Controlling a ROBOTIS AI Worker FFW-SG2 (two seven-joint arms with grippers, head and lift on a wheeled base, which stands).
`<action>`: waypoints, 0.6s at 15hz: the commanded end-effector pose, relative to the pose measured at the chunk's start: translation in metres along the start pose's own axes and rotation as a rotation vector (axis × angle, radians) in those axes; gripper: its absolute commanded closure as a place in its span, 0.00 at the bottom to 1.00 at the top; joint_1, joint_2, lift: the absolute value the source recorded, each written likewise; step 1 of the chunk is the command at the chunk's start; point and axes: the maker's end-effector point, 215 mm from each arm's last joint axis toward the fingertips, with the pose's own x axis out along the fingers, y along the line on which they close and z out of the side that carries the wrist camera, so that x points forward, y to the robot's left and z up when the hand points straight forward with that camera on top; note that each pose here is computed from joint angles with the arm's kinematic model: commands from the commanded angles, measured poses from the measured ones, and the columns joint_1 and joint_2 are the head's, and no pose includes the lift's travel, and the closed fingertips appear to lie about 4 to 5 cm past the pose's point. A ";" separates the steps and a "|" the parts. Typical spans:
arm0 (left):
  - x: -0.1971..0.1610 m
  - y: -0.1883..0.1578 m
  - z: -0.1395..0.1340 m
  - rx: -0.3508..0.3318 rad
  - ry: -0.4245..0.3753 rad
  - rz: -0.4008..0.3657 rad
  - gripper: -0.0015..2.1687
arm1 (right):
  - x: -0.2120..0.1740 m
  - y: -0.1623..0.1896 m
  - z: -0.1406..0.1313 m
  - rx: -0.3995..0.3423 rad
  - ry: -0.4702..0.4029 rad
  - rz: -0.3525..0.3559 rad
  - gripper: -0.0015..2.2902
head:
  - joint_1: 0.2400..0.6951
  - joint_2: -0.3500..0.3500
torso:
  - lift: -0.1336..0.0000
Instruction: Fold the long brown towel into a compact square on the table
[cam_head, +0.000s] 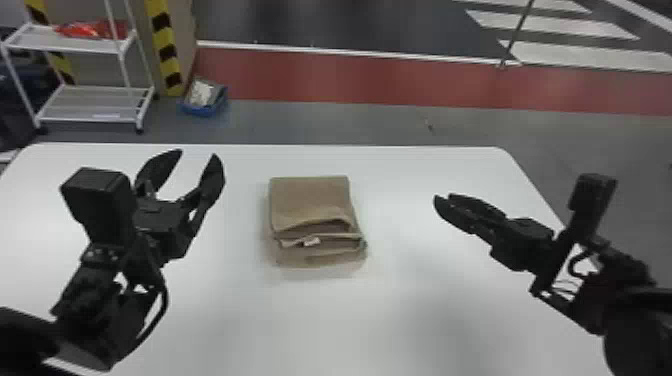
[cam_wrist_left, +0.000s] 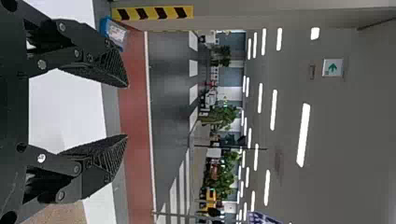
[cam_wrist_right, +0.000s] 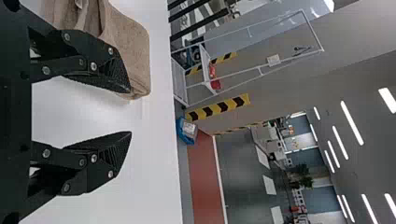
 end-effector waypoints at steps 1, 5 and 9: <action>-0.008 0.006 0.004 -0.002 -0.049 0.027 0.01 | 0.005 0.009 0.000 -0.021 -0.040 -0.028 0.01 | 1.00 0.31 | 0.04; -0.023 0.011 0.006 0.078 -0.085 0.115 0.04 | 0.000 0.018 0.006 -0.079 -0.137 -0.118 0.01 | 1.00 0.35 | 0.04; -0.035 0.027 -0.020 0.113 -0.038 0.158 0.03 | -0.025 0.022 0.006 -0.149 -0.221 -0.210 0.01 | 1.00 0.35 | 0.04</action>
